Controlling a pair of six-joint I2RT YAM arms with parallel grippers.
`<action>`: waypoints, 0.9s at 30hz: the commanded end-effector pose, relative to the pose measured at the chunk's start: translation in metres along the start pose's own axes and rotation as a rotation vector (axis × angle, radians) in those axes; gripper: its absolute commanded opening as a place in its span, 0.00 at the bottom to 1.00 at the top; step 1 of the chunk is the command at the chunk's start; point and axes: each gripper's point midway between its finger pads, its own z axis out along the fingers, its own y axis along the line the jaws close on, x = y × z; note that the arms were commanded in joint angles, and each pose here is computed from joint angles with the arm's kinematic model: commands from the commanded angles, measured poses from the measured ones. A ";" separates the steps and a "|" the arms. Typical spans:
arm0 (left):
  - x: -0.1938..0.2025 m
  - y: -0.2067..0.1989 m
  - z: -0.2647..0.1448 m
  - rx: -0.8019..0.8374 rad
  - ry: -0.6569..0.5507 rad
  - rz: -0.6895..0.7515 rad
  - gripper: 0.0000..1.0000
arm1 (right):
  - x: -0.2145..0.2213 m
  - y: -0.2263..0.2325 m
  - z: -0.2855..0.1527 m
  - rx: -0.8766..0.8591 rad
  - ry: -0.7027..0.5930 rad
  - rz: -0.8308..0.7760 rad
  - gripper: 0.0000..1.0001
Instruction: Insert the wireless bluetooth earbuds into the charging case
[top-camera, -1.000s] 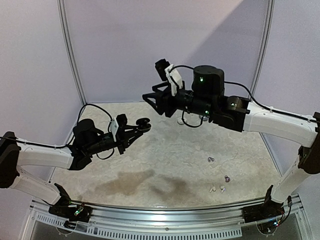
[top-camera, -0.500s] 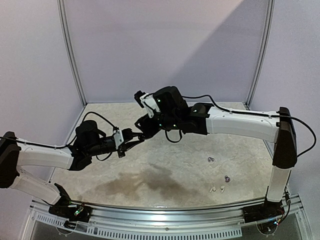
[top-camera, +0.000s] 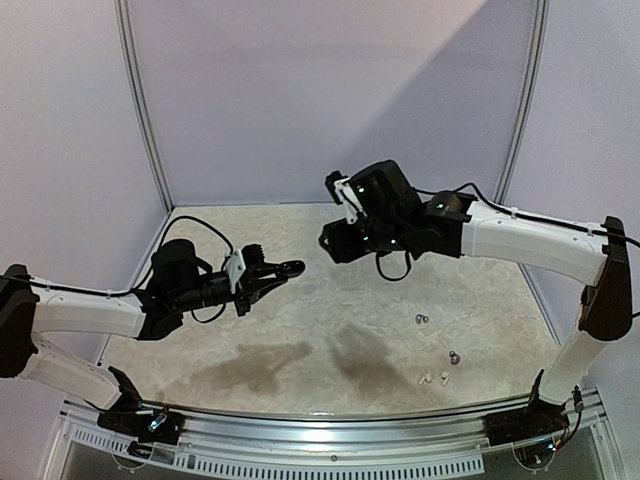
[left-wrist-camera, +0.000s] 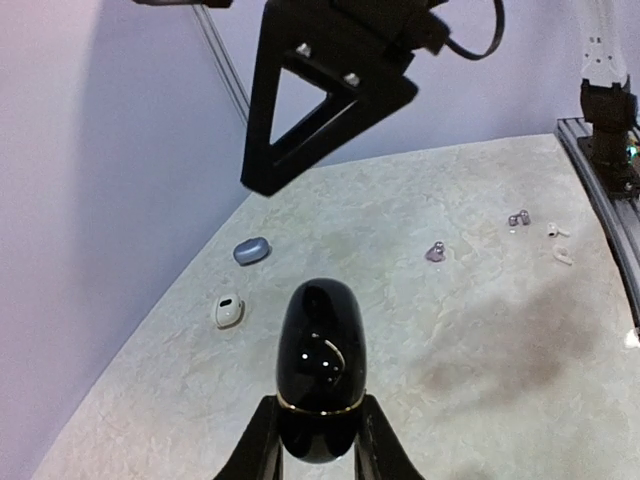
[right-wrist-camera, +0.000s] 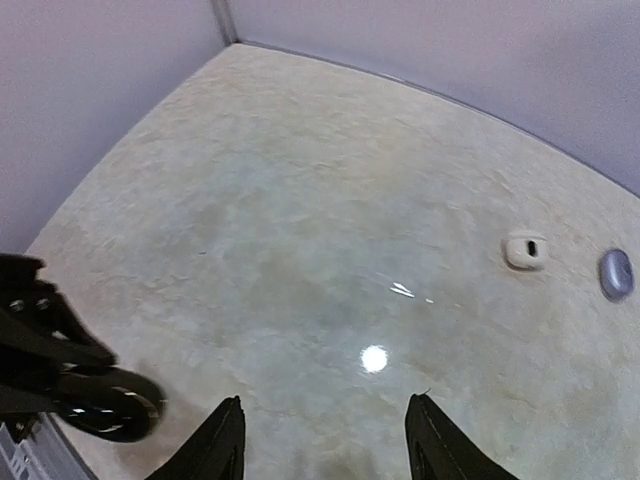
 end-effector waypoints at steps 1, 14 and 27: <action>0.000 0.001 0.006 0.009 0.055 -0.166 0.00 | 0.034 -0.102 -0.013 0.271 0.170 0.166 0.58; 0.064 0.035 0.051 0.015 0.440 -0.545 0.00 | 0.028 -0.268 0.046 0.290 0.278 0.264 0.89; 0.126 0.101 0.112 0.003 0.518 -0.963 0.00 | 0.048 -0.352 0.168 0.237 0.372 0.079 0.88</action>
